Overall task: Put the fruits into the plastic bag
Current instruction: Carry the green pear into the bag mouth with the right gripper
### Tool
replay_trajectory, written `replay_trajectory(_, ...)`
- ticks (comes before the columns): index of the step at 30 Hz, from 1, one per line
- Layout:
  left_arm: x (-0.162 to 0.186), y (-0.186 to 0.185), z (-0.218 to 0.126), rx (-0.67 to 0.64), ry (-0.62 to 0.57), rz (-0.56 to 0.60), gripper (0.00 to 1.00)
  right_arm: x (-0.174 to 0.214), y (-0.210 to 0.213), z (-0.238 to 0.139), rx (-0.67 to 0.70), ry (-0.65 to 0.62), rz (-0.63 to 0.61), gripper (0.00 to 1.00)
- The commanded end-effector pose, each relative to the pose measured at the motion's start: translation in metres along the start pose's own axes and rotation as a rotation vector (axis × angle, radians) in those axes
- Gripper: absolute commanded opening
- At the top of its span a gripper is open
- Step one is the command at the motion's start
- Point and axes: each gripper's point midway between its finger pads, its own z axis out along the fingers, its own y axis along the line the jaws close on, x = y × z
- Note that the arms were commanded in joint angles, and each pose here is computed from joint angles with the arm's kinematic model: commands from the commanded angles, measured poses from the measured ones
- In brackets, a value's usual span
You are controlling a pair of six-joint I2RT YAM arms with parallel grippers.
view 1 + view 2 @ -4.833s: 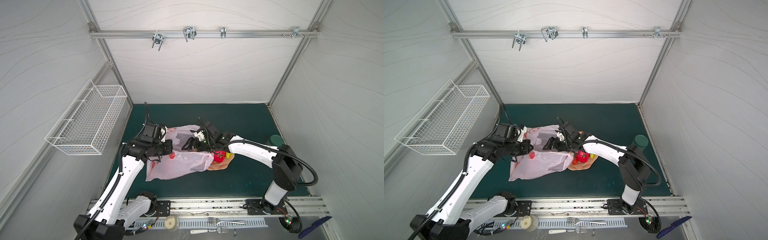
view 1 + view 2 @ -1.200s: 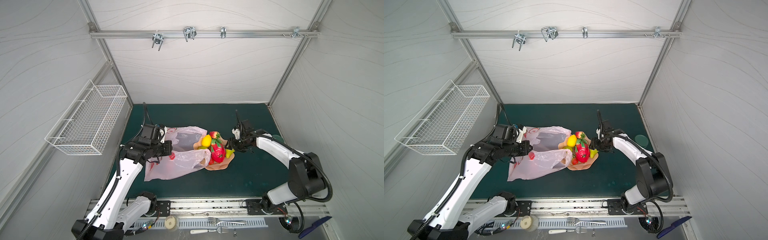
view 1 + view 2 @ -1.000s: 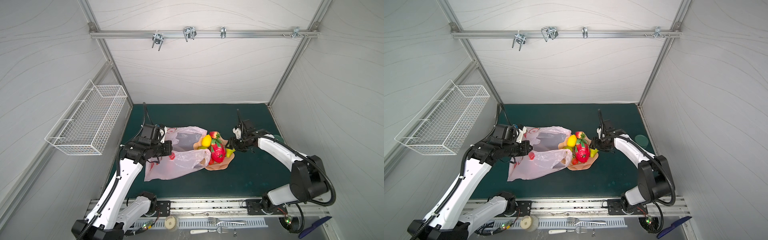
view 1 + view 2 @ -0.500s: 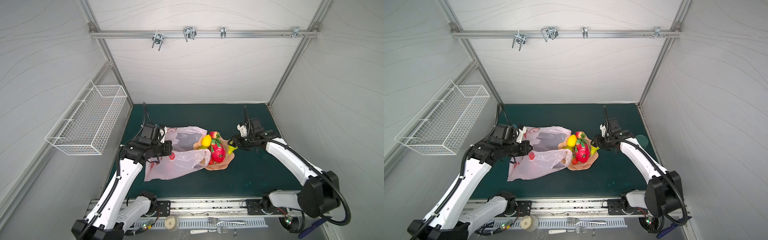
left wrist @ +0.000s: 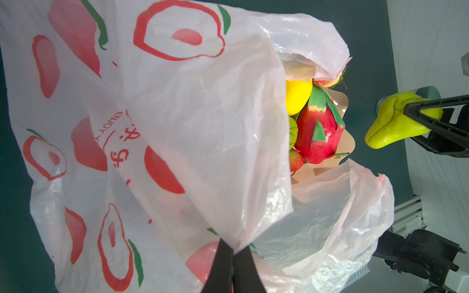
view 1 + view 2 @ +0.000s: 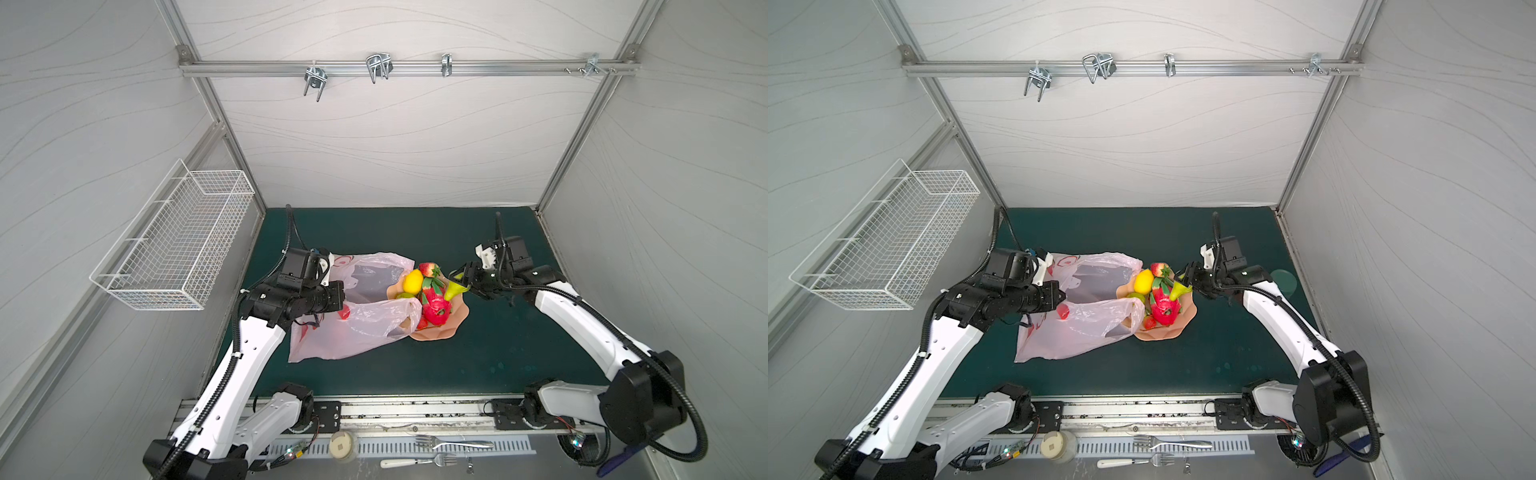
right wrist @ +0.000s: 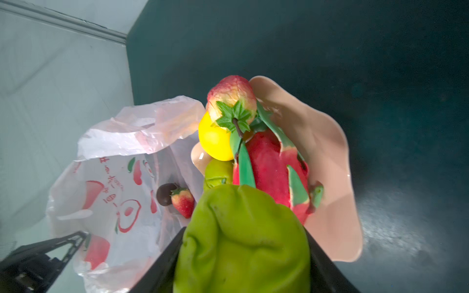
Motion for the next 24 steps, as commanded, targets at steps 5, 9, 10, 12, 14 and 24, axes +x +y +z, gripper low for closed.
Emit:
replay_trajectory(5,-0.005,-0.003,-0.006,0.014,-0.031,0.008,0.00,-0.007,0.036,0.012,-0.143,0.003,0.108,0.39)
replay_trajectory(9,-0.006,-0.004,-0.006,0.019,-0.032,0.006,0.00,0.001,0.048,0.024,-0.145,0.036,0.102,0.39)
replay_trajectory(10,-0.006,-0.004,-0.005,0.020,-0.031,0.004,0.00,0.003,0.051,0.028,-0.152,0.044,0.103,0.39)
replay_trajectory(12,-0.006,-0.005,-0.006,0.021,-0.032,0.004,0.00,0.007,0.056,0.035,-0.160,0.054,0.107,0.38)
replay_trajectory(14,-0.006,-0.005,-0.006,0.023,-0.033,0.002,0.00,0.011,0.061,0.040,-0.162,0.065,0.113,0.38)
replay_trajectory(24,-0.008,-0.007,-0.005,0.035,-0.040,-0.011,0.00,0.037,0.086,0.067,-0.203,0.141,0.126,0.38)
